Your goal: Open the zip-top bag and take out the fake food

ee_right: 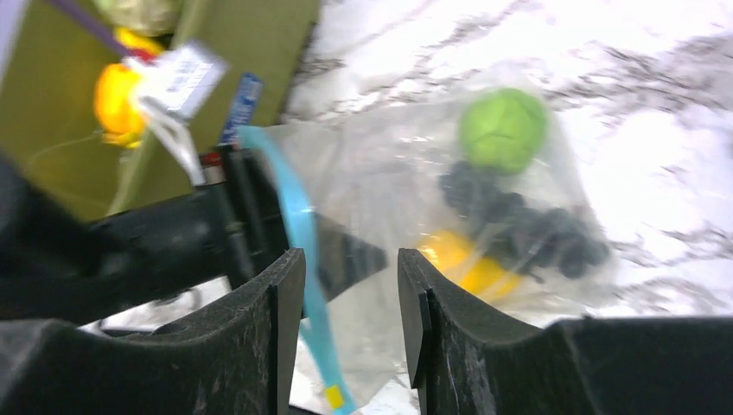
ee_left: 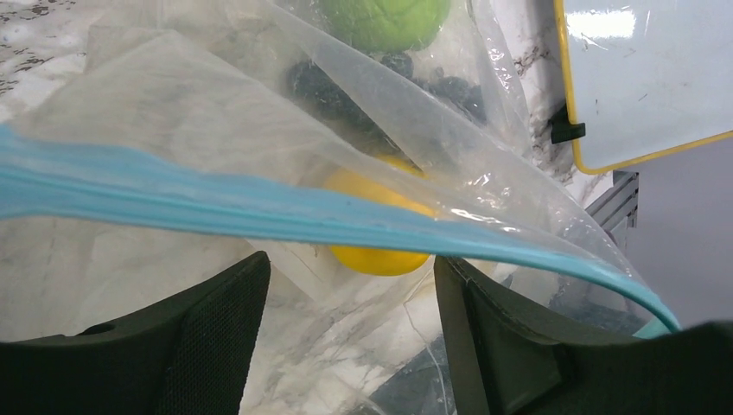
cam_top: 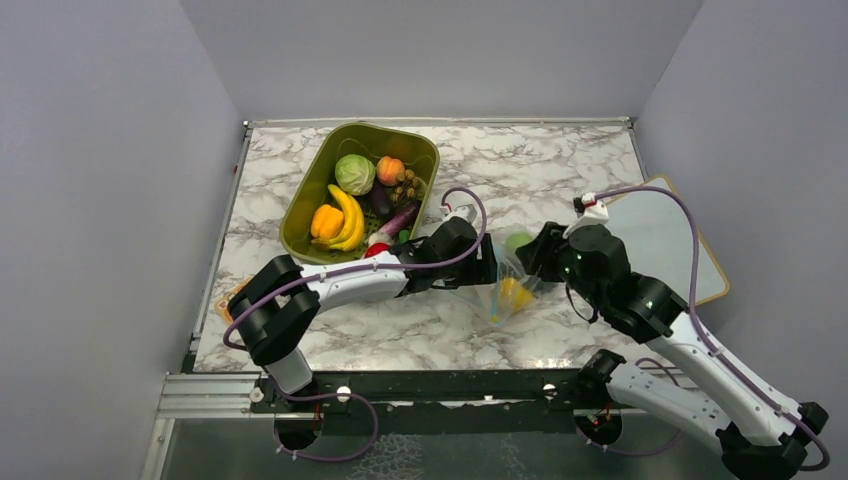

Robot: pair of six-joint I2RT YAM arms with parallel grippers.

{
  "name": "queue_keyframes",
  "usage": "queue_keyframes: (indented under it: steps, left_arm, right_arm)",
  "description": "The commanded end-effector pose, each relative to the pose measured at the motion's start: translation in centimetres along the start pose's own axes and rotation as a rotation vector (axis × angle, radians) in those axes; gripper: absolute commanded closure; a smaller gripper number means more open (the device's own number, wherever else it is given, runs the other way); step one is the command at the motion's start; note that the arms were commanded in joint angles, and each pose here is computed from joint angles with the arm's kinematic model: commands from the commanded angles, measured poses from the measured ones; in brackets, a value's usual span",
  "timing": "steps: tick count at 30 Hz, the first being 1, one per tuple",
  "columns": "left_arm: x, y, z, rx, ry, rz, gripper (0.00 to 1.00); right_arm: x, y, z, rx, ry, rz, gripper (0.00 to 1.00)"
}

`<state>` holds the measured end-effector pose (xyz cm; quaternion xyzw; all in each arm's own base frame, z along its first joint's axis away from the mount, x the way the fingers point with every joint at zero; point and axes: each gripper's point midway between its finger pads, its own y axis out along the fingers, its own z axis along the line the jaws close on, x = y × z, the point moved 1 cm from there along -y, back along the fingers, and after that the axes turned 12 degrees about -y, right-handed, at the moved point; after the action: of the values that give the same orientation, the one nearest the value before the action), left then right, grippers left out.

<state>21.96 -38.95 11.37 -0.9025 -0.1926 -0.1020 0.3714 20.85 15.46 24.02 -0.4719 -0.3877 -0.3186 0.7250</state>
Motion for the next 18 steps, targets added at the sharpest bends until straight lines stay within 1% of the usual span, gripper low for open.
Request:
queue_keyframes:
  steps: [1,4,9,12,16,18]
  left_arm:
    - [-0.2,-0.1,-0.4,-0.03,0.012,-0.002,0.26]
    - [-0.5,-0.1,-0.2,-0.026,0.019,0.015,0.23]
    - [-1.0,-0.3,0.0,-0.039,0.029,0.037,0.23]
    - [-1.3,-0.4,0.2,-0.036,0.036,0.051,0.23]
    - [-1.5,-0.4,0.2,-0.044,0.035,0.059,0.23]
    - [-1.6,-0.3,0.2,-0.049,0.042,0.066,0.22]
  right_arm:
    - [-2.3,1.0,-4.0,-0.234,-0.037,0.081,0.57]
    - [-4.3,1.9,-3.5,-0.181,0.021,0.147,0.58]
    - [-7.6,3.6,-5.4,-0.082,0.165,0.25,0.66]
    - [-8.9,4.1,-6.8,-0.083,0.211,0.293,0.69]
    - [-9.8,4.6,-6.4,-0.053,0.264,0.321,0.71]
    - [-10.1,4.7,-6.9,-0.09,0.287,0.325,0.72]
